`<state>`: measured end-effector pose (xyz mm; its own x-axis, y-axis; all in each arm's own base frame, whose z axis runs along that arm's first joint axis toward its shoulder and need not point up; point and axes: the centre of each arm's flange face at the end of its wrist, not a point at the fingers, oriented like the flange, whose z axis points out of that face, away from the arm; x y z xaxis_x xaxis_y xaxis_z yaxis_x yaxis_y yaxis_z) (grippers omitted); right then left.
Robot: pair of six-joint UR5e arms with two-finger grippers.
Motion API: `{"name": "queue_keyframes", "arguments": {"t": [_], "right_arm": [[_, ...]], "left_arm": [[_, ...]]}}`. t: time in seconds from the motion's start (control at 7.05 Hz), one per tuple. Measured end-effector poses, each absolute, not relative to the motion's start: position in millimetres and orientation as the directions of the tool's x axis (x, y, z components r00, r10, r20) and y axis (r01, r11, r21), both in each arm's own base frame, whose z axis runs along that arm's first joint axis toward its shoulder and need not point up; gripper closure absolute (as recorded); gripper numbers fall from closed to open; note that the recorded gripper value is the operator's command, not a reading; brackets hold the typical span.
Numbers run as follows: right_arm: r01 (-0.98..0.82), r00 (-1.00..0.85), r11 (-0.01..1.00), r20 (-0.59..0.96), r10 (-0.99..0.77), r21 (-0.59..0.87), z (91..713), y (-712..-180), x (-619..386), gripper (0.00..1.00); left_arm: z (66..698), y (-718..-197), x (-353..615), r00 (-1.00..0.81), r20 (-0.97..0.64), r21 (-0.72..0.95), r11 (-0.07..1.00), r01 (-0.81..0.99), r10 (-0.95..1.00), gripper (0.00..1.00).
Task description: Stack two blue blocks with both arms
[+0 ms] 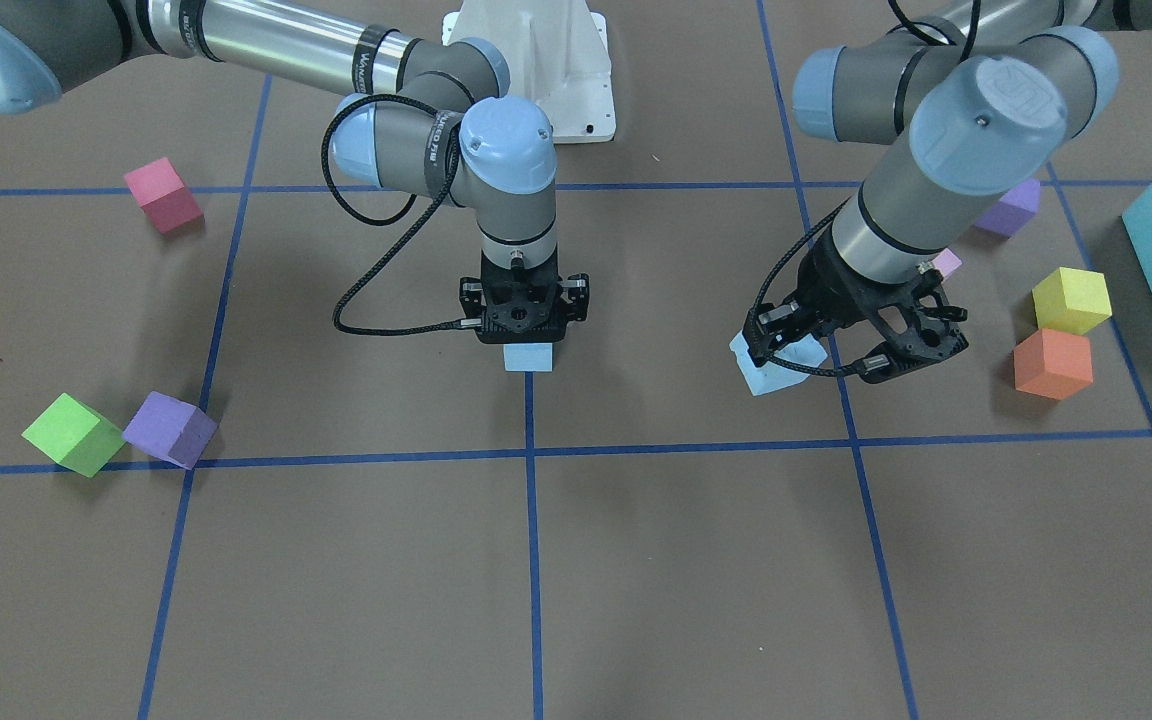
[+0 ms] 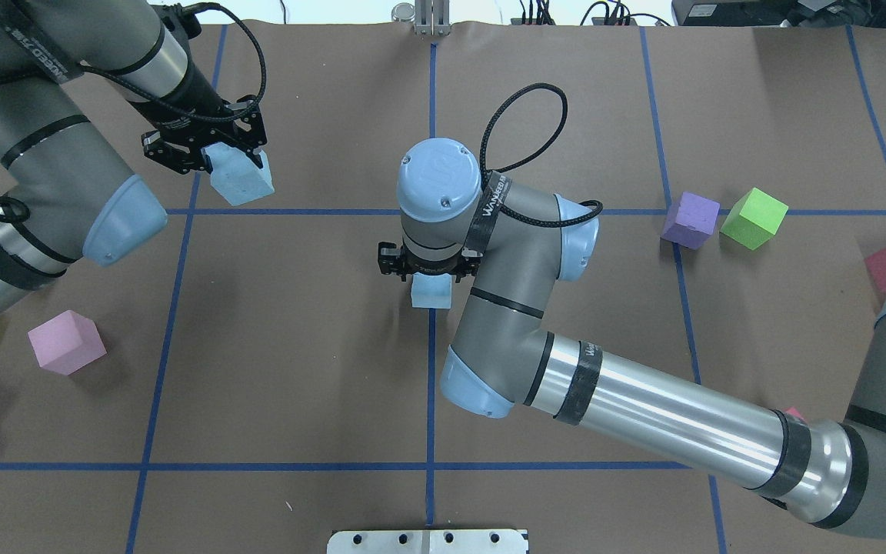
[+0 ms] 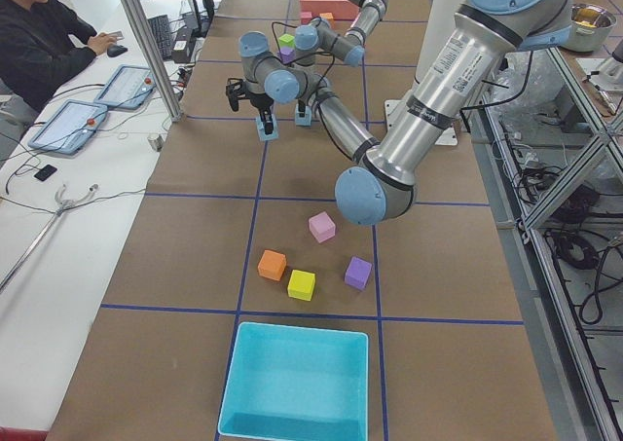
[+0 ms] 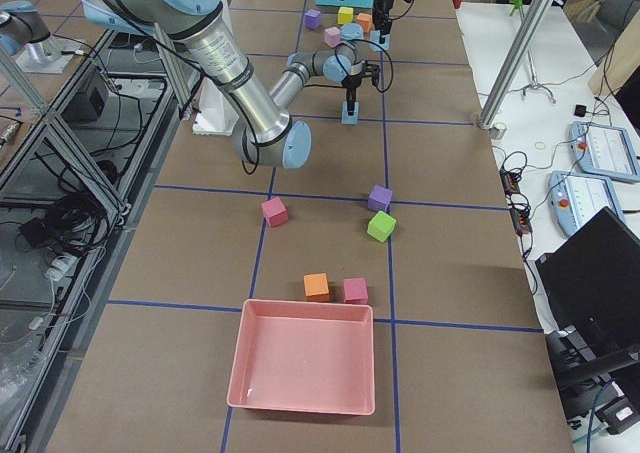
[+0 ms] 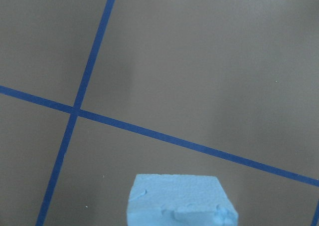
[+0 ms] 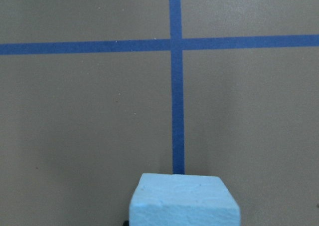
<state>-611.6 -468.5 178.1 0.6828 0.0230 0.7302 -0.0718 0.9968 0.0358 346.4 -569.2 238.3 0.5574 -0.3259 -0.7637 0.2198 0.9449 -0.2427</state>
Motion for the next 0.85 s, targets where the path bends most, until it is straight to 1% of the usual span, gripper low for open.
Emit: {"name": "queue_keyframes", "arguments": {"t": [0.28, 0.57, 0.85], "right_arm": [[-0.068, 0.653, 0.998, 0.756, 0.041, 0.005, 172, -489, -581, 0.0], [-0.06, 0.633, 0.998, 0.773, 0.043, -0.007, 189, -505, -534, 0.0], [-0.059, 0.624, 0.998, 0.78, 0.04, -0.004, 208, -518, -491, 0.0]], "left_arm": [[217, -567, 364, 0.543, -0.767, -0.263, 0.939, 0.221, -0.343, 0.57], [202, -560, 386, 0.543, -0.77, -0.263, 0.942, 0.208, -0.335, 0.57], [183, -536, 428, 0.566, -0.778, -0.201, 0.961, 0.187, -0.273, 0.57]]}}
